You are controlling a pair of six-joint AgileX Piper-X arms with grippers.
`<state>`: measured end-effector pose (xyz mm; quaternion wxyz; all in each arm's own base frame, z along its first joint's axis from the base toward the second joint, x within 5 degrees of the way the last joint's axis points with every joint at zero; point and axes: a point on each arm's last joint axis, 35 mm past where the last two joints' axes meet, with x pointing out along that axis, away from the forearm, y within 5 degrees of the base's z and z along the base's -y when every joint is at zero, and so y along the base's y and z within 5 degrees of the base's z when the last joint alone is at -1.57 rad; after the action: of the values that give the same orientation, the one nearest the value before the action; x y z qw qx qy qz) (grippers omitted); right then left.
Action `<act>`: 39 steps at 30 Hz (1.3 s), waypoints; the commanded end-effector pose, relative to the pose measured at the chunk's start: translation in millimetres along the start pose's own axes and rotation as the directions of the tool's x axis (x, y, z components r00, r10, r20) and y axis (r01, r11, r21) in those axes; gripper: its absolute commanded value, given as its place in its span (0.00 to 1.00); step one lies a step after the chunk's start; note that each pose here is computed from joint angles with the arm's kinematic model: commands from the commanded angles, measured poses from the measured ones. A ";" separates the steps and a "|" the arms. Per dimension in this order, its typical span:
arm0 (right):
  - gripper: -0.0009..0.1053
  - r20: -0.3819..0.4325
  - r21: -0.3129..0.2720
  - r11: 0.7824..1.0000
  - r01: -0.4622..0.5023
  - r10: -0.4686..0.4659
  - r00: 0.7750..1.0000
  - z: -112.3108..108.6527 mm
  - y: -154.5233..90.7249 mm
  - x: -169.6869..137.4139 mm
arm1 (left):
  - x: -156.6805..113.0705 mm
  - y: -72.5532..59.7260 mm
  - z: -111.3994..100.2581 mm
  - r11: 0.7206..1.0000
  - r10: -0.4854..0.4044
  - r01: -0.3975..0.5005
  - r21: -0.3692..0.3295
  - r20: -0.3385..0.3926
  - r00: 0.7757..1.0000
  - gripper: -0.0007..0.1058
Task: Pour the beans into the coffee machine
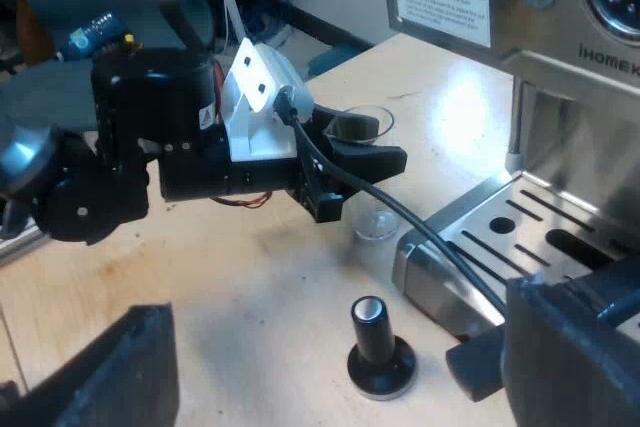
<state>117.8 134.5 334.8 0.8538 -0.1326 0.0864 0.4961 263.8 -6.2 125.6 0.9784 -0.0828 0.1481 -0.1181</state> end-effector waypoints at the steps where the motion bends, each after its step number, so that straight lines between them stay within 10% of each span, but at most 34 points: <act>1: 0.65 0.014 0.002 1.000 0.002 -0.002 1.000 2.9 0.0 -1.2 | 1.2 0.9 2.3 1.000 0.019 -0.019 -0.006 0.018 1.000 0.37; 10: 0.65 0.014 0.001 1.000 0.002 -0.002 1.000 2.9 0.0 -1.2 | 1.2 0.9 2.3 0.999 0.019 -0.019 -0.027 0.017 1.000 0.75; 39: 0.65 0.011 0.002 1.000 0.016 -0.016 1.000 2.8 -0.5 -1.2 | -34.8 -11.5 17.9 0.996 0.030 -0.044 -0.073 -0.176 0.984 0.75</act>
<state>118.3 134.2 334.8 0.8580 -0.1308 0.0887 0.4887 238.5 -6.3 147.2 0.9600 -0.1043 0.2377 -0.1050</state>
